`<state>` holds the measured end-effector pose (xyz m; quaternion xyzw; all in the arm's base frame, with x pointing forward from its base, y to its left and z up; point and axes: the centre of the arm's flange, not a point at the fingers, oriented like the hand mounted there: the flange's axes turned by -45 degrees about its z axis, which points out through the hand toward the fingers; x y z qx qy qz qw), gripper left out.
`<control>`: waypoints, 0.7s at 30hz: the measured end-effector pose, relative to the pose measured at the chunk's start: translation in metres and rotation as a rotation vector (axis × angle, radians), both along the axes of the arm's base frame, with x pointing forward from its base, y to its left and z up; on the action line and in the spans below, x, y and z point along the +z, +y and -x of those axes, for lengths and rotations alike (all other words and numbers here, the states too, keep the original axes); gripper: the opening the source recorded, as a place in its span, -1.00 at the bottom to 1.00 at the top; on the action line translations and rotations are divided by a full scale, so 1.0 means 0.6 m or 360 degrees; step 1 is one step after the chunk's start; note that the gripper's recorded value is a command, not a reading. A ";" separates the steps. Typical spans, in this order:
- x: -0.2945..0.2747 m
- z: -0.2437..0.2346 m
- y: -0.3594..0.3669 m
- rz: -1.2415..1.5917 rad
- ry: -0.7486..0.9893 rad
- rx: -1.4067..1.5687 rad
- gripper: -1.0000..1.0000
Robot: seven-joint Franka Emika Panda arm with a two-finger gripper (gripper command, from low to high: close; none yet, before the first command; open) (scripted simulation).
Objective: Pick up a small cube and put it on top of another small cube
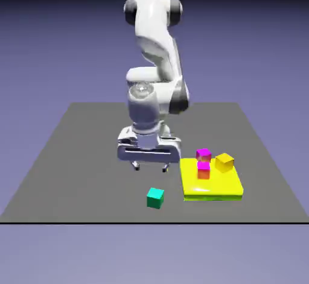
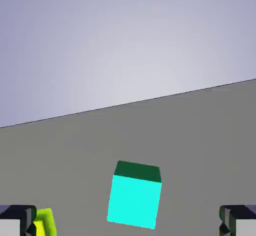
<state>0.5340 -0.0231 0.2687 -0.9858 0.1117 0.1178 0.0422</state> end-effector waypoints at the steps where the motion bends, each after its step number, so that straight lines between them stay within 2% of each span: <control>1: -0.018 -0.005 -0.001 -0.0013 0.0074 -0.0015 0.00; 10: -0.182 -0.022 -0.010 -0.0126 0.0739 -0.0140 0.00; 12: -0.186 -0.022 -0.010 -0.0129 0.0756 -0.0143 0.00; 15: -0.267 0.021 0.005 -0.0130 0.0756 -0.0143 0.00; 16: -0.282 0.030 0.008 -0.0129 0.0756 -0.0143 -1.00; 18: -0.282 0.030 0.008 -0.0132 0.0755 -0.0144 -1.00; 21: -0.203 -0.014 -0.007 -0.0133 0.0755 -0.0145 -1.00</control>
